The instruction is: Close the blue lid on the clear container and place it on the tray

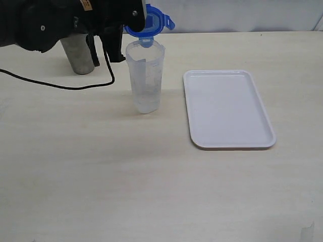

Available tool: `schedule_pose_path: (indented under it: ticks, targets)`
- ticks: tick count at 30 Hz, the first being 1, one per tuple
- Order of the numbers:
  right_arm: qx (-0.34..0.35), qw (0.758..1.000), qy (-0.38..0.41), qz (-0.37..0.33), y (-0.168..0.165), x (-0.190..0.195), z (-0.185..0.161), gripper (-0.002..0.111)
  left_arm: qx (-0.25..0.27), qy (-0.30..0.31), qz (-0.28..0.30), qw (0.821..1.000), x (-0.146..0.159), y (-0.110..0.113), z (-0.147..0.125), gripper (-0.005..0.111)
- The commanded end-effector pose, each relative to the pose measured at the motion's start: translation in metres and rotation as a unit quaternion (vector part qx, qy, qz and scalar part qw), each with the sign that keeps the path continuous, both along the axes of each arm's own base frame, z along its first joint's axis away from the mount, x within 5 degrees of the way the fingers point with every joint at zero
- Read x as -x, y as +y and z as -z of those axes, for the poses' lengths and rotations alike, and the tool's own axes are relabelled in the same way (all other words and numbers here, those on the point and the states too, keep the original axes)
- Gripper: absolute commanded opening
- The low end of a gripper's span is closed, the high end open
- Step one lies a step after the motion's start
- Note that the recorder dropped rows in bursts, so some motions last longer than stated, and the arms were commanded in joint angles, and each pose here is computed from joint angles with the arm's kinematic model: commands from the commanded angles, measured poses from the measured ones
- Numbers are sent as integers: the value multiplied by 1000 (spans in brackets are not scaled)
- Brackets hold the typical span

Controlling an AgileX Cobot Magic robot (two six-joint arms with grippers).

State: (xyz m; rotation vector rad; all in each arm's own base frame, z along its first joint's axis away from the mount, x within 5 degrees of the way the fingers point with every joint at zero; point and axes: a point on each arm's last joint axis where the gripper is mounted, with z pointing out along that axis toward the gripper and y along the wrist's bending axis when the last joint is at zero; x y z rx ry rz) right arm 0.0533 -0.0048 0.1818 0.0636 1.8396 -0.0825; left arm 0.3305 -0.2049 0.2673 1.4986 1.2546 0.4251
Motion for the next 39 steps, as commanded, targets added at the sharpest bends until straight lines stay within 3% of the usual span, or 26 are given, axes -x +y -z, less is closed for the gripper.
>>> schedule_pose_path:
  ticks: [1,13,27,39]
  targets:
    - [1,1000,-7,2,0,0,-1,4,4,5,-1,1000,3,0,-7,0]
    - [1,1000,-7,2,0,0,-1,4,-3,9,9,1000,18,2,-9,0]
    - [1,1000,-7,2,0,0,-1,4,-30,49,34,998,31,-10,-1,0]
    - [1,1000,-7,2,0,0,-1,4,-64,91,38,993,36,-9,7,0]
